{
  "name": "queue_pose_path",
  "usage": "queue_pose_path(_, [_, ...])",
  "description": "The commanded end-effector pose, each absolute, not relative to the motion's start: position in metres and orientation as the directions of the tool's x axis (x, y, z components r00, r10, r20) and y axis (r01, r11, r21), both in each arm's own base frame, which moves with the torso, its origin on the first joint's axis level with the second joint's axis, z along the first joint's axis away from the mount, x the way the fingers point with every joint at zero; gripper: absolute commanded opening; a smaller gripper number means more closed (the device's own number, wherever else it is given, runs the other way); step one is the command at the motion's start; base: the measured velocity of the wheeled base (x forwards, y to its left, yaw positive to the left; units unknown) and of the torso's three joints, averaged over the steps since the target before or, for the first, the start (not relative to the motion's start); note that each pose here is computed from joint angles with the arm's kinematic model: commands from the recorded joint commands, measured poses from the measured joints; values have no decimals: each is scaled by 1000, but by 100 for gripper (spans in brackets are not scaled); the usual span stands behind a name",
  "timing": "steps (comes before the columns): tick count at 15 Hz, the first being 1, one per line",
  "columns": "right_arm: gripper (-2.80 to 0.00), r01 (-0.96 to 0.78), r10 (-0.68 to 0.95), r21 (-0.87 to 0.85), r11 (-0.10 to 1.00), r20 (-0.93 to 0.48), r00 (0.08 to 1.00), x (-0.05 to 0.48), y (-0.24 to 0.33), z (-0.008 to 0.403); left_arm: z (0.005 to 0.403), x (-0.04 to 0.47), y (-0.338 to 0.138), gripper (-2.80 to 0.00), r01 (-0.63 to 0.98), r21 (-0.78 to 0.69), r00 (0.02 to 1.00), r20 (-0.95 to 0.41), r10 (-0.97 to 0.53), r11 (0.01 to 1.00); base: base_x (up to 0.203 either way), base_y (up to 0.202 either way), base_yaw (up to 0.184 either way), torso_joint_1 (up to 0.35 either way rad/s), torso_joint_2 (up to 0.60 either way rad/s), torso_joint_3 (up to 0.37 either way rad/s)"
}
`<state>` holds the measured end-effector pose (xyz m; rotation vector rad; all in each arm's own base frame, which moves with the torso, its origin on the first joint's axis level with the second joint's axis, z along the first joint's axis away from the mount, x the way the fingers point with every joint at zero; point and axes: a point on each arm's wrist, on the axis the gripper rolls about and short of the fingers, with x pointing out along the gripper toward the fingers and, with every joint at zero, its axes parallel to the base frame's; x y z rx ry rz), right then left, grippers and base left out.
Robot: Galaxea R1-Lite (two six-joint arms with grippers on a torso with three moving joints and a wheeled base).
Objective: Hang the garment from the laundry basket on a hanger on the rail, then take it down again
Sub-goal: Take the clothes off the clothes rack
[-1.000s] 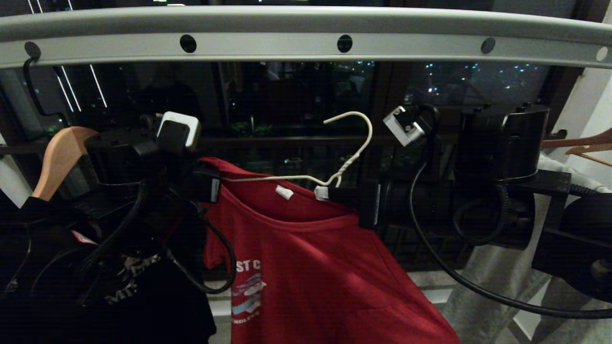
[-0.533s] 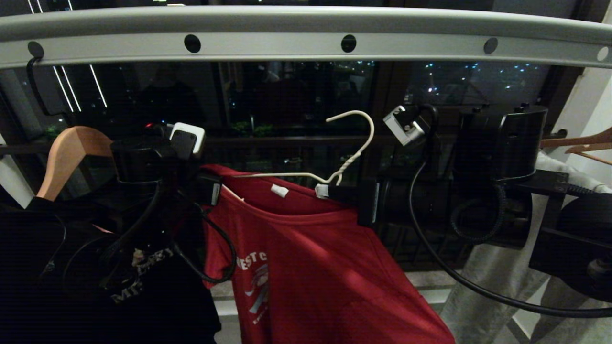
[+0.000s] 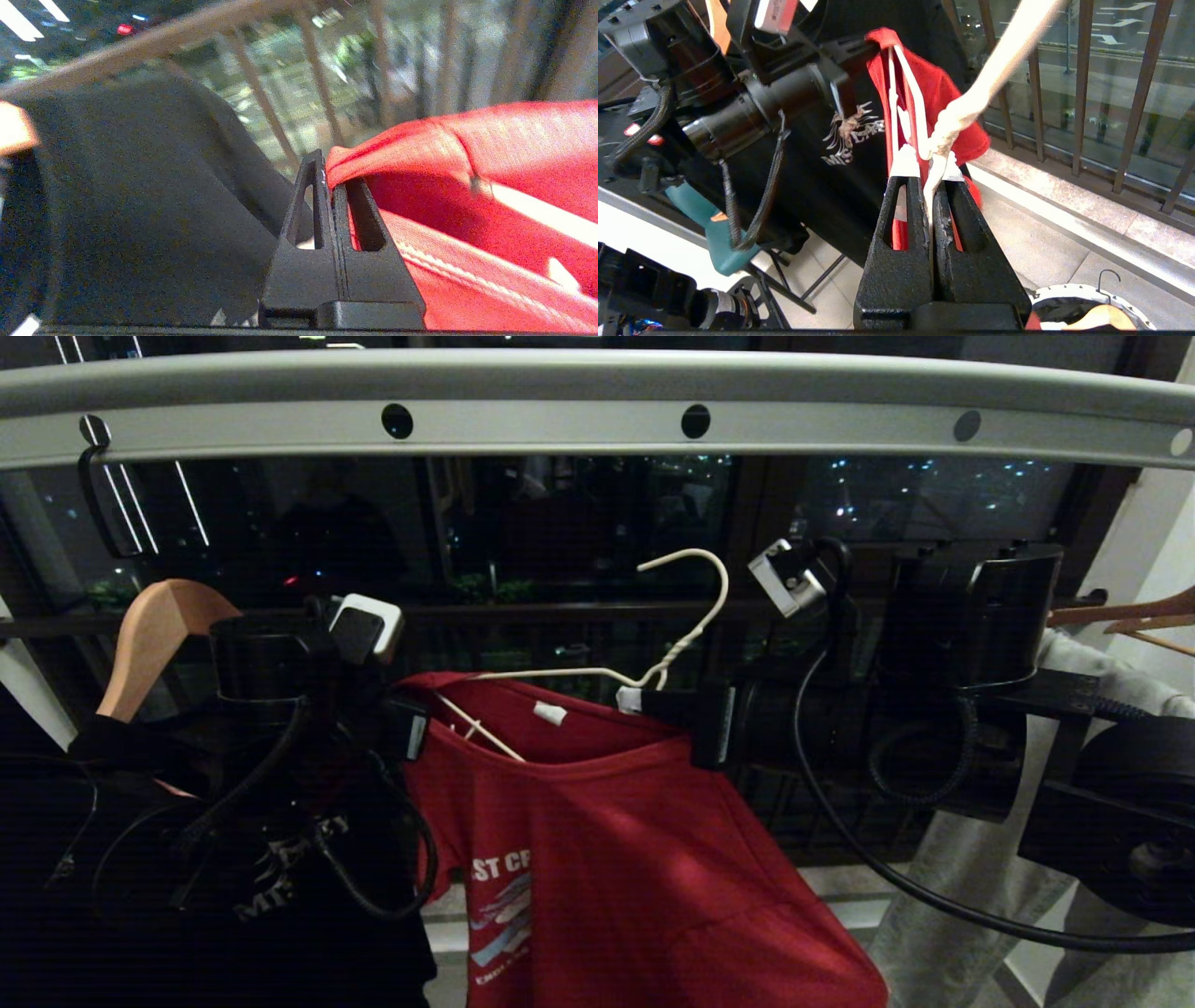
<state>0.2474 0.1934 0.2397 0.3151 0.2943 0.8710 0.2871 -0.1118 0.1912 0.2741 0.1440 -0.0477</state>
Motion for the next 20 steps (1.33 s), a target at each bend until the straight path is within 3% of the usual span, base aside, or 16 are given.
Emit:
queue_pose_path(1, [-280,-700,785,386,601,-120,608,247,194,240,199,290,-115,-280,55,240,992,-124,-25,969,0,0,0,0,0,0])
queue_pose_path(3, [-280,-699,785,386,602,-122,608,248,194,239,211,299,-116,-280,-37,139,997,-68,47,990,0,0,0,0,0,0])
queue_pose_path(16, [-280,-698,784,386,603,-121,609,248,194,240,194,322,-90,-280,-114,227,981,-131,147,967,0,0,0,0,0,0])
queue_pose_path(20, [-280,-699,784,385,603,-123,609,248,194,239,208,332,-88,-280,-154,138,985,-62,164,978,0,0,0,0,0,0])
